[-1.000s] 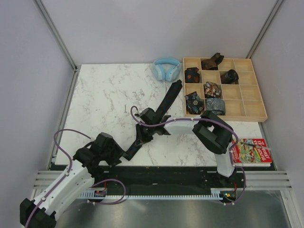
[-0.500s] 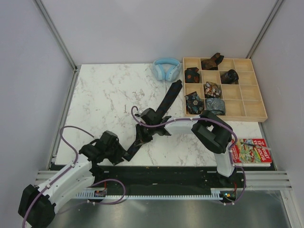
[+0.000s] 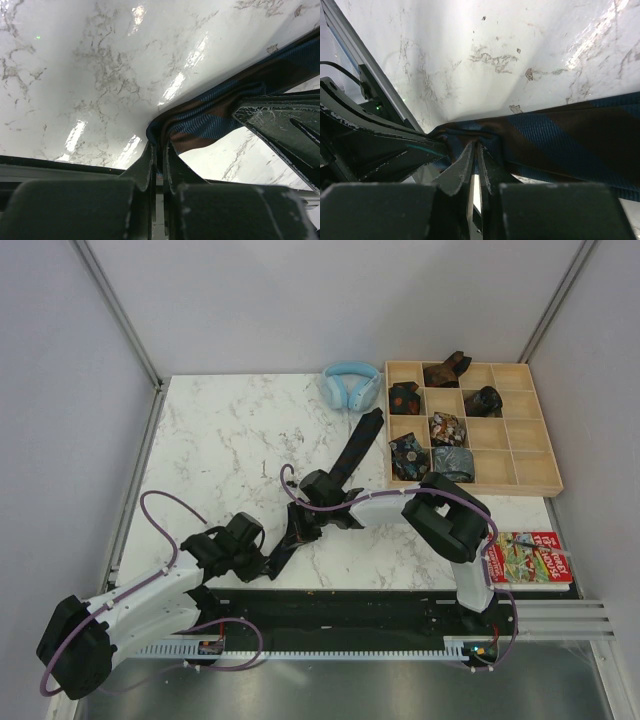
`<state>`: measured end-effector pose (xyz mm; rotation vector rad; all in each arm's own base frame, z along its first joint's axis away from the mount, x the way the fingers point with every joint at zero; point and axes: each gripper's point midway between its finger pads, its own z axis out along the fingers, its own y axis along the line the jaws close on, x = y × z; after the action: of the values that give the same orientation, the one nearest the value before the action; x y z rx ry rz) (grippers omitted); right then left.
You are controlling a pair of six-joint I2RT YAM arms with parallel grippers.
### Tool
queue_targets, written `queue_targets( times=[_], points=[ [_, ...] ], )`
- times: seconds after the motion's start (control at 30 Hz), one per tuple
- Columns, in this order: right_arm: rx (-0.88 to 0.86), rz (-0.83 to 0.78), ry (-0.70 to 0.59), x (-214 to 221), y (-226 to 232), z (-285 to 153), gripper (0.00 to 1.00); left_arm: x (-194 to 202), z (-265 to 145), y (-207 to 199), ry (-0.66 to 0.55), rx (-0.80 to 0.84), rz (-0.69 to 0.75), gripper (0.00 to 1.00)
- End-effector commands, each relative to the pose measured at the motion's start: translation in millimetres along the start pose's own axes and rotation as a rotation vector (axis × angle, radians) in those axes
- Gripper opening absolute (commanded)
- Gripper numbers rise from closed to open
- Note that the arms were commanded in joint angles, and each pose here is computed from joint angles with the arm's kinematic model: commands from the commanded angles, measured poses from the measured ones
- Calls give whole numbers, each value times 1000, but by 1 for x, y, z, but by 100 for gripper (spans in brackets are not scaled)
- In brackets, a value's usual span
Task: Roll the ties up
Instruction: Roll the tie at the center of the board.
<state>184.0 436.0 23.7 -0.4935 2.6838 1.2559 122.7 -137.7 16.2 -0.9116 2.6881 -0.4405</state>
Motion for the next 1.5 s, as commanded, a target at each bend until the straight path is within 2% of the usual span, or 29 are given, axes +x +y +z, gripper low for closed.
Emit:
queue_targets(
  times=[0.0, 0.43, 0.8, 1.03, 1.27, 1.47],
  points=[
    [27, 25, 4, 8, -11, 0, 12, -9, -7, -6, -37, -20, -2, 2],
    [33, 50, -139, -9, 31, -11, 12, -13, -51, -17, -44, 51, 22, 2],
    [21, 31, -95, 20, 61, 13, 11, -26, -71, -33, -96, 81, 51, 2],
    [-8, 25, -80, 23, 81, 23, 11, -34, -79, -45, -120, 85, 102, 2],
    [3, 31, -94, 14, 78, 25, 11, -39, -75, -54, -128, 65, 137, 2],
    [34, 52, -96, 6, 54, 21, 11, -41, -63, -63, -125, 47, 158, 2]
  ],
)
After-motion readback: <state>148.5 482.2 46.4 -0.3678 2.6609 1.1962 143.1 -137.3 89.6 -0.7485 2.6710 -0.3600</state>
